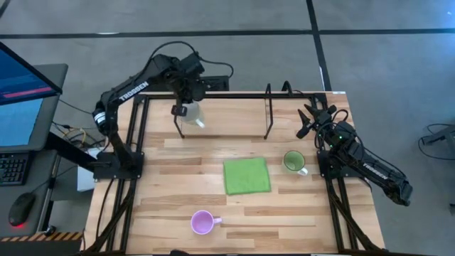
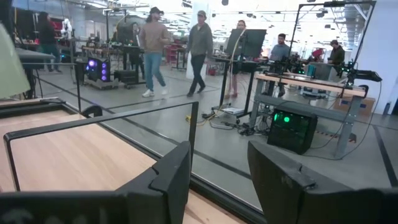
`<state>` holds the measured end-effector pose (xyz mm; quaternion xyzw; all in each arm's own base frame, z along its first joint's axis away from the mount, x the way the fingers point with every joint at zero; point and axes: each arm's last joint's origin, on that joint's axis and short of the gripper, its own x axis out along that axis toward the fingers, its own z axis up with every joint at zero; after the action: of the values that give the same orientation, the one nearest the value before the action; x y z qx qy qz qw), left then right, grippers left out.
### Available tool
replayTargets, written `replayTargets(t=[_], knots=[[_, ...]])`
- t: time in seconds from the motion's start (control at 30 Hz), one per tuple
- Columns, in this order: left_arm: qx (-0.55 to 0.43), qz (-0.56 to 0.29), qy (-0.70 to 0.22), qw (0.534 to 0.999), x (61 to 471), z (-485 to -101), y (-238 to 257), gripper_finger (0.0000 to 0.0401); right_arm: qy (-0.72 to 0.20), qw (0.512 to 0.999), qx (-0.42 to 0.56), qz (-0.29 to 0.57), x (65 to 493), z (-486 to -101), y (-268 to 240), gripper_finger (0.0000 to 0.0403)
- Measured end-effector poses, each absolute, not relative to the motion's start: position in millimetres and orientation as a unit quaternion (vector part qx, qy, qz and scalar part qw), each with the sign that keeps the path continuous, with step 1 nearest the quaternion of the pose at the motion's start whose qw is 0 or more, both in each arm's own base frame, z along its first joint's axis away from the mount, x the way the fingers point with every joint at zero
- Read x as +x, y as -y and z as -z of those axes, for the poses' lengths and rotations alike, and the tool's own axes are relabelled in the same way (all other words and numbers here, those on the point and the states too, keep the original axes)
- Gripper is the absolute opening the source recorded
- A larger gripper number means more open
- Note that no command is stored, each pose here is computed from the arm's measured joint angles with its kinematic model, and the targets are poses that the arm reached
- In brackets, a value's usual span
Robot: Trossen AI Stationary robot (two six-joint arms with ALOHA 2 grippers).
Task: Stack small to large cups/mugs on shelf
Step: Put the light green mug on the shelf
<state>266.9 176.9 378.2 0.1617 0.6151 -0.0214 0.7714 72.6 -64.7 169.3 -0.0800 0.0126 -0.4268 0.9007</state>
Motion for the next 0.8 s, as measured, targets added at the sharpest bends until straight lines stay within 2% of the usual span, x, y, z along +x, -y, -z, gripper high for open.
replayTargets(t=[0.2,0.37,0.47,0.8], knots=[[0.168,0.056,-0.595,0.784,262,-372,-199,0.0002,-0.013,0.901,-0.08,0.427,73,-169,65,0.0184],[0.199,0.061,-0.595,0.776,264,-367,-209,0.0002,-0.021,0.898,-0.097,0.428,73,-169,65,0.0184],[0.233,0.056,-0.574,0.783,270,-370,-212,0.0002,-0.022,0.898,-0.1,0.428,73,-169,65,0.0184],[0.235,0.07,-0.57,0.784,272,-370,-212,0.0002,-0.017,0.899,-0.088,0.428,73,-169,65,0.0184]])
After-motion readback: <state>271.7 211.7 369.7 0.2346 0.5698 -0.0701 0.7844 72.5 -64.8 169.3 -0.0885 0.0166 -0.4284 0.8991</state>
